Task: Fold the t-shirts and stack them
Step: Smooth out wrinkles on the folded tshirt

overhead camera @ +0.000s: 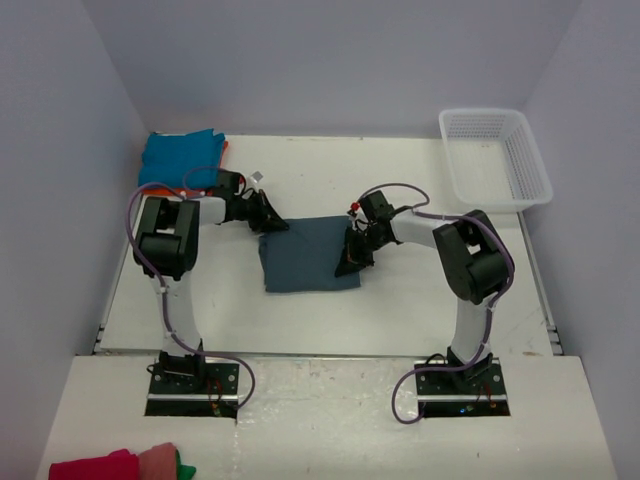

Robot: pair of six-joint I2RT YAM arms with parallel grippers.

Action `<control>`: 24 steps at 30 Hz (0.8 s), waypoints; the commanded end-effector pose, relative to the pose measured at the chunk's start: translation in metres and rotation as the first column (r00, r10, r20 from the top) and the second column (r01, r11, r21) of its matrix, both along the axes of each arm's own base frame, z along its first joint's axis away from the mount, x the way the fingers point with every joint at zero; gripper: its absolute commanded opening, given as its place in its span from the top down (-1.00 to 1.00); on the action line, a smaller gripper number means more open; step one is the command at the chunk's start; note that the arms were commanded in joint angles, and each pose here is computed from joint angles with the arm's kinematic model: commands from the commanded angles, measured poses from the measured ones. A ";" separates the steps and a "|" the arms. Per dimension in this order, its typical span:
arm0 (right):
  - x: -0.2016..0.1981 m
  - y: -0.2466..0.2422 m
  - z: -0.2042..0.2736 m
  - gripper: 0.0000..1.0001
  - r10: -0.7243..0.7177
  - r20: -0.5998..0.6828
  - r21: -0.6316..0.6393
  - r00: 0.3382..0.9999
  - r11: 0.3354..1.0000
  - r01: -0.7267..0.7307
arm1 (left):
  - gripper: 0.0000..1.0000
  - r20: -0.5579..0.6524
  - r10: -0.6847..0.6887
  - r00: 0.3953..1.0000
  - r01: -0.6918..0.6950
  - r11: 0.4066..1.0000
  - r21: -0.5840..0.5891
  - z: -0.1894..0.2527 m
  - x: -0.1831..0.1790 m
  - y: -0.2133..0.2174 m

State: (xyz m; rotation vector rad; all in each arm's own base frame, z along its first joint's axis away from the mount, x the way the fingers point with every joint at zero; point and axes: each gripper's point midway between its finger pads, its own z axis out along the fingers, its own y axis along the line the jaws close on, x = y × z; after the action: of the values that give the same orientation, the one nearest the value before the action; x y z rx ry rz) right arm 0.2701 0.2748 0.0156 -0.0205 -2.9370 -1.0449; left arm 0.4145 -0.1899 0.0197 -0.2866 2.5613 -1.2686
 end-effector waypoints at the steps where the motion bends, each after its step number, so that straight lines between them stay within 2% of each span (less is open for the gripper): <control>1: -0.006 -0.014 -0.009 1.00 0.069 0.046 -0.096 0.997 0.993 -0.064 | 1.00 0.114 0.029 0.993 -0.031 0.999 0.018 0.031 0.015 0.009; 3: 0.006 -0.006 0.016 1.00 0.094 0.120 -0.070 0.988 0.994 -0.085 | 1.00 0.148 0.062 0.987 -0.076 0.993 0.087 0.053 0.013 0.020; 7: 0.021 0.008 0.064 1.00 0.106 0.225 -0.031 0.969 0.994 -0.101 | 0.64 0.277 0.078 0.958 -0.136 0.971 0.199 0.119 0.006 0.038; 10: 0.023 0.021 0.116 0.97 0.121 0.309 0.010 0.943 0.991 -0.131 | 0.46 0.355 0.061 0.933 -0.159 0.954 0.254 0.162 -0.001 0.050; 13: 0.017 0.022 0.158 0.85 0.116 0.385 0.033 0.916 0.990 -0.139 | 0.38 0.351 0.055 0.935 -0.177 0.928 0.327 0.177 -0.020 0.064; 15: 0.016 0.014 0.176 0.68 0.100 0.426 0.011 0.899 0.993 -0.115 | 0.34 0.333 0.054 0.941 -0.180 0.916 0.360 0.173 -0.032 0.070; 16: 0.014 0.007 0.194 0.58 0.084 0.474 0.012 0.877 0.995 -0.102 | 0.14 0.316 0.067 0.946 -0.197 0.895 0.401 0.163 -0.044 0.079; 17: 0.012 0.000 0.198 0.37 0.083 0.487 -0.011 0.869 0.996 -0.089 | 0.03 0.298 0.077 0.951 -0.203 0.883 0.422 0.154 -0.051 0.083; 18: 0.011 -0.006 0.201 0.30 0.083 0.505 -0.032 0.859 0.997 -0.077 | -0.03 0.283 0.080 0.956 -0.201 0.881 0.429 0.147 -0.058 0.086; 19: 0.012 -0.017 0.209 0.13 0.068 0.543 -0.064 0.837 0.997 -0.039 | -0.11 0.239 0.070 0.968 -0.167 0.895 0.413 0.128 -0.073 0.083; 21: 0.008 -0.028 0.208 0.09 0.081 0.557 -0.106 0.827 0.994 -0.026 | -0.18 0.165 0.070 0.984 -0.125 0.929 0.350 0.107 -0.091 0.079; 22: 0.008 -0.033 0.208 0.08 0.082 0.566 -0.121 0.820 0.993 -0.015 | -0.20 0.117 0.068 0.991 -0.098 0.957 0.275 0.091 -0.105 0.072; 24: 0.001 -0.041 0.206 0.08 0.091 0.582 -0.137 0.808 0.991 -0.013 | -0.24 0.090 0.070 0.993 -0.091 0.963 0.254 0.077 -0.115 0.071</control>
State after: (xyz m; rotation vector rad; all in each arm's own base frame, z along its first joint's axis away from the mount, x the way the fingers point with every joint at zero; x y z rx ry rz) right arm 0.2760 0.2592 0.2421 0.4766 -3.4458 -1.2373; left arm 0.3248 -0.1134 0.1200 -0.2376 2.5130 -0.7640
